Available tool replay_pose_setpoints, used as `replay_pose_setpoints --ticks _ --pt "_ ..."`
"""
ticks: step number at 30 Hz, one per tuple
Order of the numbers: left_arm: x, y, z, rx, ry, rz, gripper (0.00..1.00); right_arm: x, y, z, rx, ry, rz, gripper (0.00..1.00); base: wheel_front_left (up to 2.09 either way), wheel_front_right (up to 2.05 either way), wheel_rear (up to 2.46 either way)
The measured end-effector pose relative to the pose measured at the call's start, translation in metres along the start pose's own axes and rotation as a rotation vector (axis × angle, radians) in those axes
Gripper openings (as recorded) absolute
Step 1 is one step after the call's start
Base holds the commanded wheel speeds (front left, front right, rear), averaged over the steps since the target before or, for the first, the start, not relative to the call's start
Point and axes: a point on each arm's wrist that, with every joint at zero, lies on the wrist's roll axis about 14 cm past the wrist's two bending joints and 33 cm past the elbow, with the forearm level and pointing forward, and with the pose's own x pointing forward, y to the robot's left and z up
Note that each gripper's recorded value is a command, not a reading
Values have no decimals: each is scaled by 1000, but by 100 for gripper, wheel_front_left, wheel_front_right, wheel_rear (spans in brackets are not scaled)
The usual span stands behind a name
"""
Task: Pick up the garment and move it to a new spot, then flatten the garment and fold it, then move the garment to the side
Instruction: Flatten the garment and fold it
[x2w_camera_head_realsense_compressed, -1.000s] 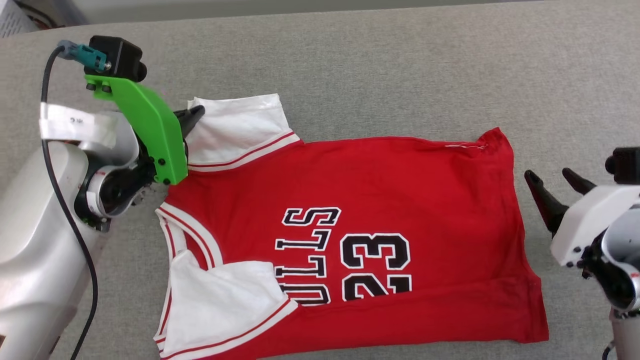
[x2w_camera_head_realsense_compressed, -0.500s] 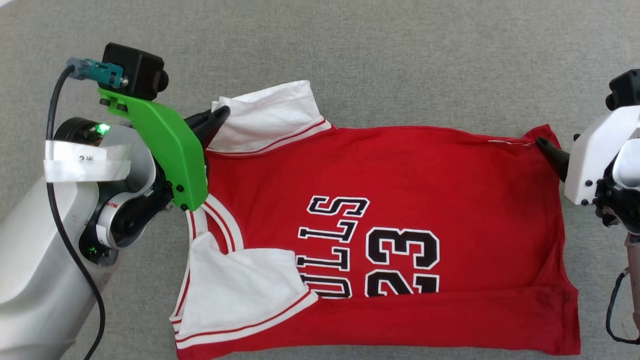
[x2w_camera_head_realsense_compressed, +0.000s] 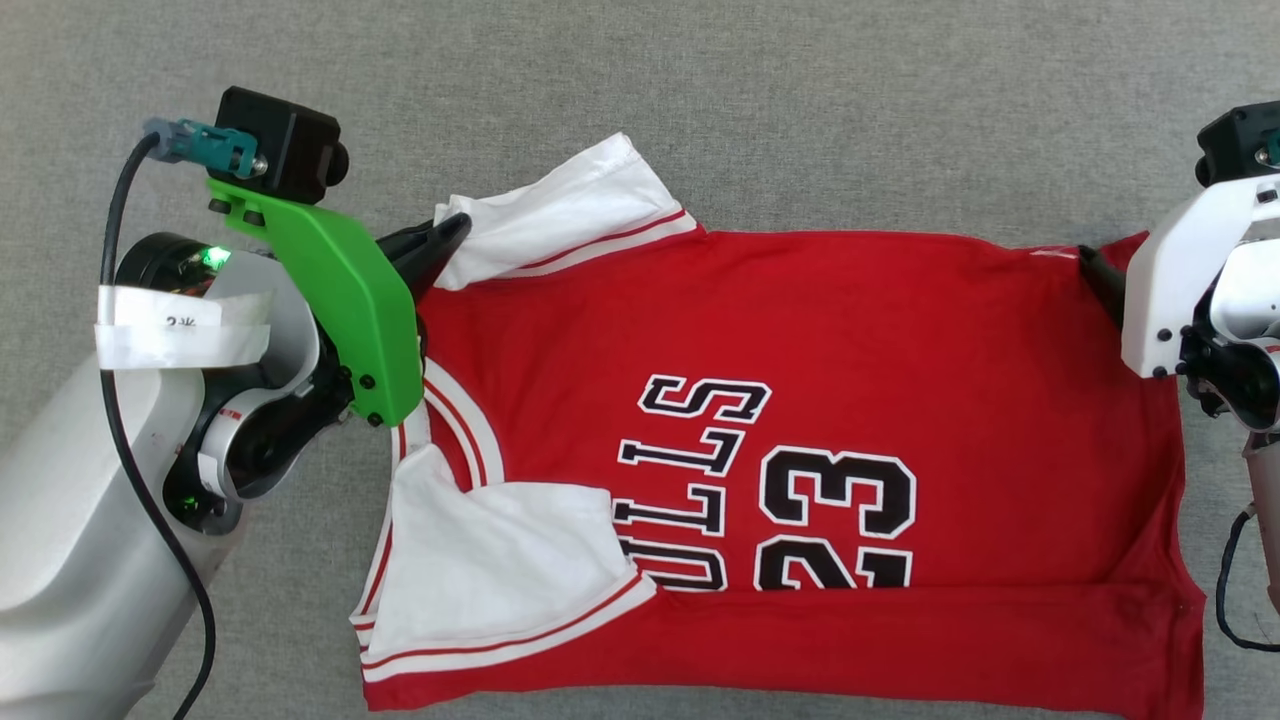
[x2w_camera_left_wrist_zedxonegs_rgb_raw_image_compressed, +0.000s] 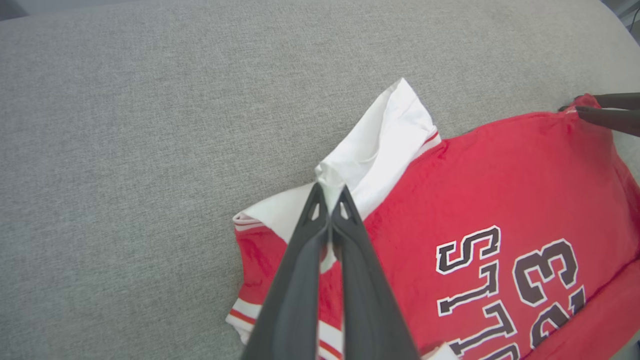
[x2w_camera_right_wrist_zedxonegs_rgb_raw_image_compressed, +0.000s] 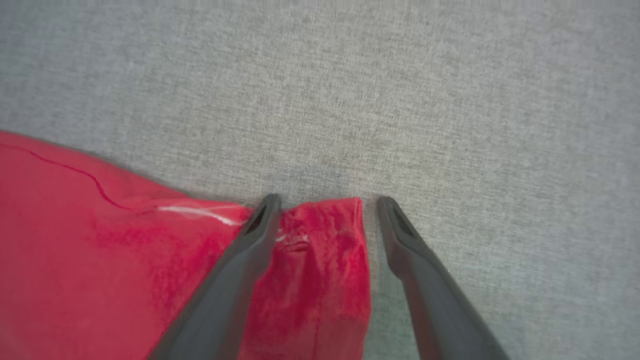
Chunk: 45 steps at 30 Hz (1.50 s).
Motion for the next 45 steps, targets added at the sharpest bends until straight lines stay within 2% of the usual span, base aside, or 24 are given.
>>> replay_pose_setpoints --ticks 1,2,3,11,23,29,37,45 --pt "0 1 -1 -1 3 2 0 2 0 -2 -1 9 2 84 0 0 0" --pt "0 2 -2 -2 4 3 0 3 0 -5 -1 19 3 38 0 0 0" --pt "0 2 -2 -3 5 5 0 3 0 -6 -2 21 2 0 0 0 0" --pt "-4 9 1 -11 -15 29 0 -3 -3 1 38 -45 13 0 0 0 0" --pt "-25 8 11 -34 -98 59 0 -44 -20 17 252 -287 5 0 0 0 0" --pt "-46 1 3 -45 -118 62 0 -63 -19 -3 335 -319 20 0 0 0 0" --pt "-74 -8 -17 -66 -129 66 0 -88 -13 -14 383 -377 50 0 0 0 0" --pt "-100 -20 -55 -142 -108 80 0 -111 1 -37 439 -391 91 0 0 0 0"
